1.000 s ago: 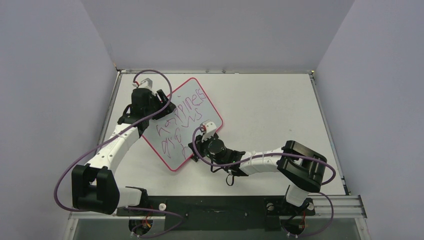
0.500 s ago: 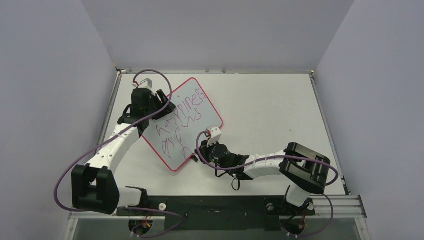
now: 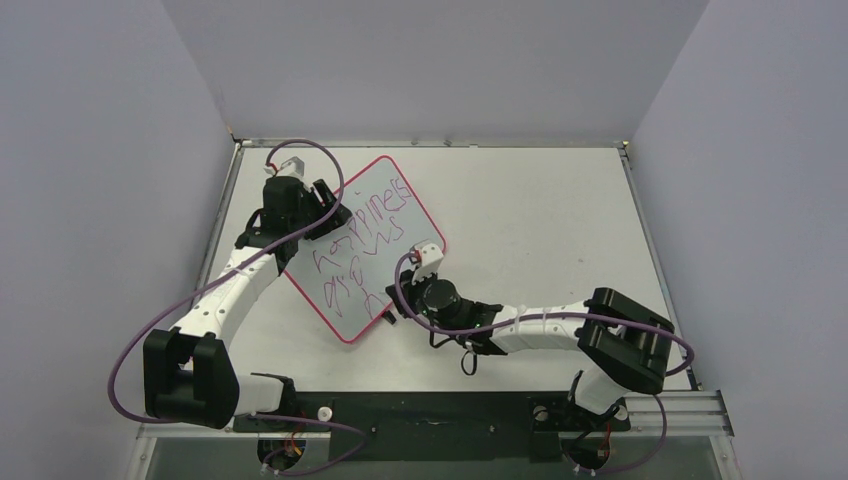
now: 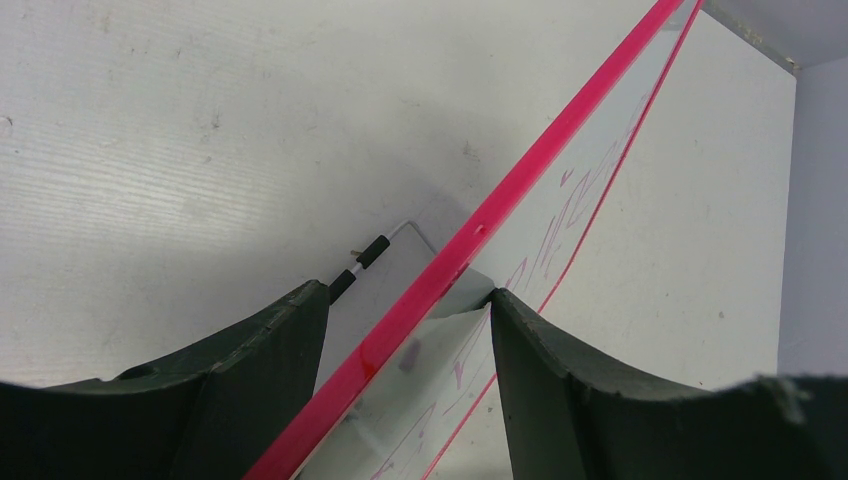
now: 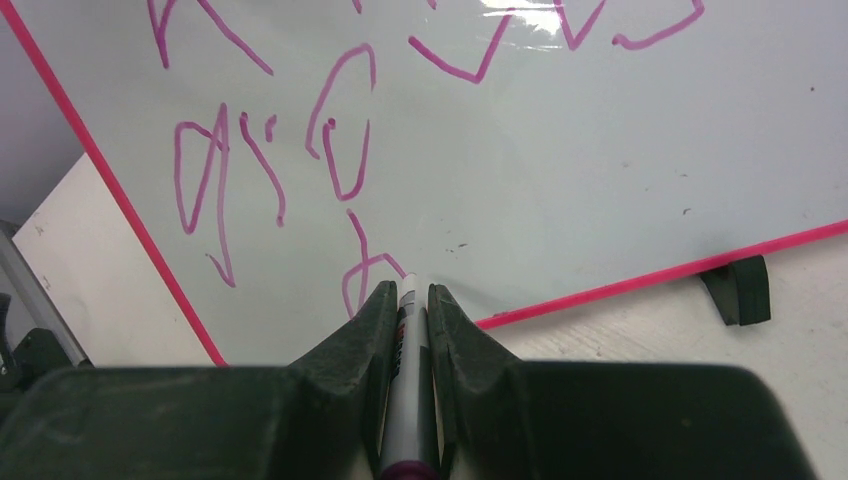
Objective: Write a sentence on the whiteboard
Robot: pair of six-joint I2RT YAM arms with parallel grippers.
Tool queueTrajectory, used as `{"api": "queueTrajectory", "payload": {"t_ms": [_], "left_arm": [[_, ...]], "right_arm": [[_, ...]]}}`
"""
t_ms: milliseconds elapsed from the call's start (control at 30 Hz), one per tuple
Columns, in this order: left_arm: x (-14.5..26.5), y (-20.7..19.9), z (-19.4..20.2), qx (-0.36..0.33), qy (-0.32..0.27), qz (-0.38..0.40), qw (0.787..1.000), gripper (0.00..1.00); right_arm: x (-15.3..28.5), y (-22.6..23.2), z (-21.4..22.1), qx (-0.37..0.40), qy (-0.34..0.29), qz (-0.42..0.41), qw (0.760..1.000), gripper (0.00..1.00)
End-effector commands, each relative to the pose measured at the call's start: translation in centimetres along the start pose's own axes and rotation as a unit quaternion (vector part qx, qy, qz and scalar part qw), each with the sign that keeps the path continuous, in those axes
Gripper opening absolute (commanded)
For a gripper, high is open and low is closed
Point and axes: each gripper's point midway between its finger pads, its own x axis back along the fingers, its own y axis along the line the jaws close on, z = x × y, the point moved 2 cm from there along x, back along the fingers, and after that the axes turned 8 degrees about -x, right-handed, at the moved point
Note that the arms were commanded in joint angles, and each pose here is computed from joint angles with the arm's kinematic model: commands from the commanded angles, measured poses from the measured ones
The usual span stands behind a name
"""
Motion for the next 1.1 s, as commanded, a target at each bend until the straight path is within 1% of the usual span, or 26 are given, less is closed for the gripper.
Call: {"api": "queueTrajectory", "payload": {"t_ms": [0,200,433,700,1067], "left_arm": [[0.3,-0.6,-2.7,-0.009,-0.048,0.006,0.999,0.46],[0.4,-0.6,-2.8,-0.010,-0.049,0.004,0.999,0.46],[0.3,-0.6,-2.7,-0.010,-0.048,0.003,0.999,0.46],[0.3,-0.5,-2.6,-0.011,-0.047,0.003,0.999,0.46],[0.4,-0.6,-2.8,-0.011,-0.047,0.003,0.999,0.46]], "right_arm": [[-0.8,1.5,-2.8,-0.005,-0.035,-0.012,0.999,0.00],[-1.7,1.3,-2.1,-0.008,-0.026,-0.012,1.000,0.00],[-1.8,-0.2,-1.6,-0.012,-0.020,0.004,1.000,0.00],[-2.4,-2.1,-2.4,-0.029,-0.027,0.019,0.999,0.00],[-3.0,-2.1,-3.9,-0.034,-0.032,0.014,0.999,0.00]]}}
